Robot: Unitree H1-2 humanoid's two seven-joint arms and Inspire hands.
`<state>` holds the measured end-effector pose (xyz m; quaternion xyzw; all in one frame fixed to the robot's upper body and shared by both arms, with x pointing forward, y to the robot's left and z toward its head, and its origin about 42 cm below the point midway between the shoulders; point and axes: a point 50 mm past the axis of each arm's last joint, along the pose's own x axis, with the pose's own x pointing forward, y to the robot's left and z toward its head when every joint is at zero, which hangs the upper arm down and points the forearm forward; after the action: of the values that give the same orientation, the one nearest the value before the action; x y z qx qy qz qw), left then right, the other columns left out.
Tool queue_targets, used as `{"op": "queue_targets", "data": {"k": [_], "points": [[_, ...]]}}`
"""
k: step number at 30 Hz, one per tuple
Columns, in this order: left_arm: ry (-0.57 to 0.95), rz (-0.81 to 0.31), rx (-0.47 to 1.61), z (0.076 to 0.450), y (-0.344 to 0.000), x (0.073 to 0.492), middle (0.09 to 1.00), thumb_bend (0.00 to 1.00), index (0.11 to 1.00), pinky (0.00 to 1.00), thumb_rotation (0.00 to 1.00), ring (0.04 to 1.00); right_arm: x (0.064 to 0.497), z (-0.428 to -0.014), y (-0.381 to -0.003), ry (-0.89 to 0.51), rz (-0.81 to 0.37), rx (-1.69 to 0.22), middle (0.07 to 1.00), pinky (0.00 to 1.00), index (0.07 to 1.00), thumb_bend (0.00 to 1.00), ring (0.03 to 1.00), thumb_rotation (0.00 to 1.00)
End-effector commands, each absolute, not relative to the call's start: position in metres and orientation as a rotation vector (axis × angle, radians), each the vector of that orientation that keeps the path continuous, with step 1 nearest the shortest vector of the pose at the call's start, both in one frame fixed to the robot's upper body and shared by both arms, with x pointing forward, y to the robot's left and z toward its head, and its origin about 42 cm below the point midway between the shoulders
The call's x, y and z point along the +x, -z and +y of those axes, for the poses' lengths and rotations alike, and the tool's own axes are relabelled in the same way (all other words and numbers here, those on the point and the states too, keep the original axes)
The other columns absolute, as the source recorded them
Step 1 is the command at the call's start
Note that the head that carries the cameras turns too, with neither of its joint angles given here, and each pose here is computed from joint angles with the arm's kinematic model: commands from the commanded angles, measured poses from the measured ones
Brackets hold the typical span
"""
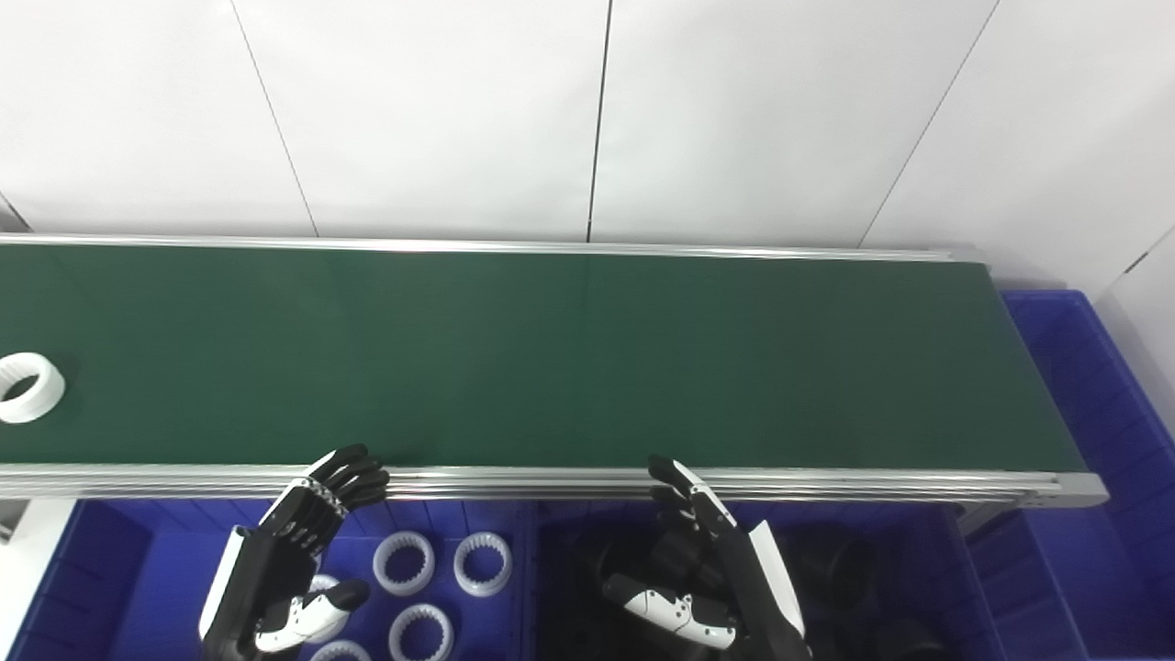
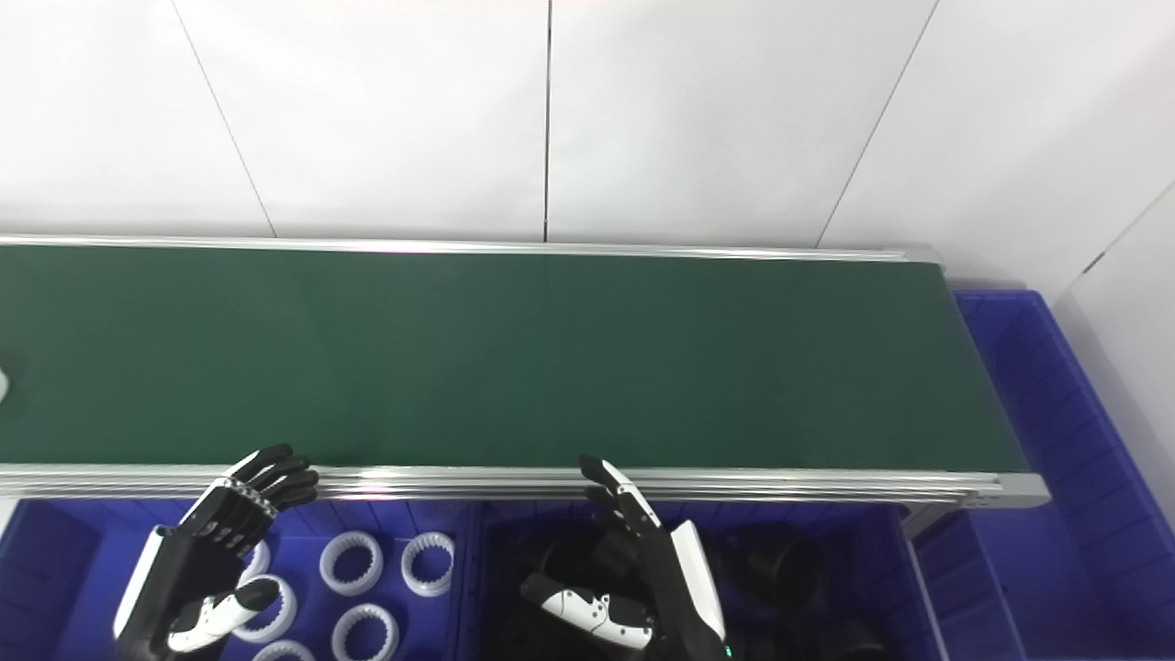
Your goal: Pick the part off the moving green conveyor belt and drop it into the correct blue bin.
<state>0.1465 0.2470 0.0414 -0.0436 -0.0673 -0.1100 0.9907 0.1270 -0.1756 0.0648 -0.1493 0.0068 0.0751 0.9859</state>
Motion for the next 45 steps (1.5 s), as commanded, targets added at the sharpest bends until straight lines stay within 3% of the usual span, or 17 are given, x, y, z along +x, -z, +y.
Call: {"op": "queue_targets", "data": {"k": [1, 6, 10, 11, 18, 45], "points": [[0.228, -0.172, -0.069, 0.236, -0.047, 0.153, 0.783, 0.9, 0.796, 0.71, 0.42, 0.743, 0.129, -0.182, -0.071, -0.152, -0.051, -0.282, 0.882, 0.76, 0.895, 0.7, 0.835, 0.4], [0.229, -0.139, -0.021, 0.22, -0.049, 0.155, 0.765, 0.98, 0.766, 0.67, 0.47, 0.721, 0.129, -0.195, -0.066, -0.153, -0.058, -0.286, 0.883, 0.76, 0.914, 0.62, 0.841, 0.38], [0.242, -0.154, -0.026, 0.216, -0.052, 0.159, 0.763, 1.0, 0.751, 0.68, 0.45, 0.722, 0.13, -0.201, -0.058, -0.163, -0.058, -0.285, 0.899, 0.77, 0.932, 0.6, 0.854, 0.44], [0.238, -0.156, -0.018, 0.216, -0.053, 0.16, 0.76, 1.0, 0.748, 0.67, 0.44, 0.714, 0.131, -0.203, -0.056, -0.165, -0.06, -0.281, 0.905, 0.8, 0.937, 0.56, 0.867, 0.39], [0.233, -0.155, 0.001, 0.212, -0.054, 0.166, 0.753, 1.0, 0.743, 0.65, 0.43, 0.706, 0.135, -0.204, -0.052, -0.167, -0.067, -0.282, 0.901, 0.81, 0.932, 0.51, 0.865, 0.31], [0.17, -0.132, 0.039, 0.211, -0.048, 0.174, 0.744, 1.0, 0.721, 0.62, 0.41, 0.705, 0.136, -0.206, -0.042, -0.135, -0.092, -0.282, 0.859, 0.72, 0.889, 0.59, 0.819, 0.32]]}}
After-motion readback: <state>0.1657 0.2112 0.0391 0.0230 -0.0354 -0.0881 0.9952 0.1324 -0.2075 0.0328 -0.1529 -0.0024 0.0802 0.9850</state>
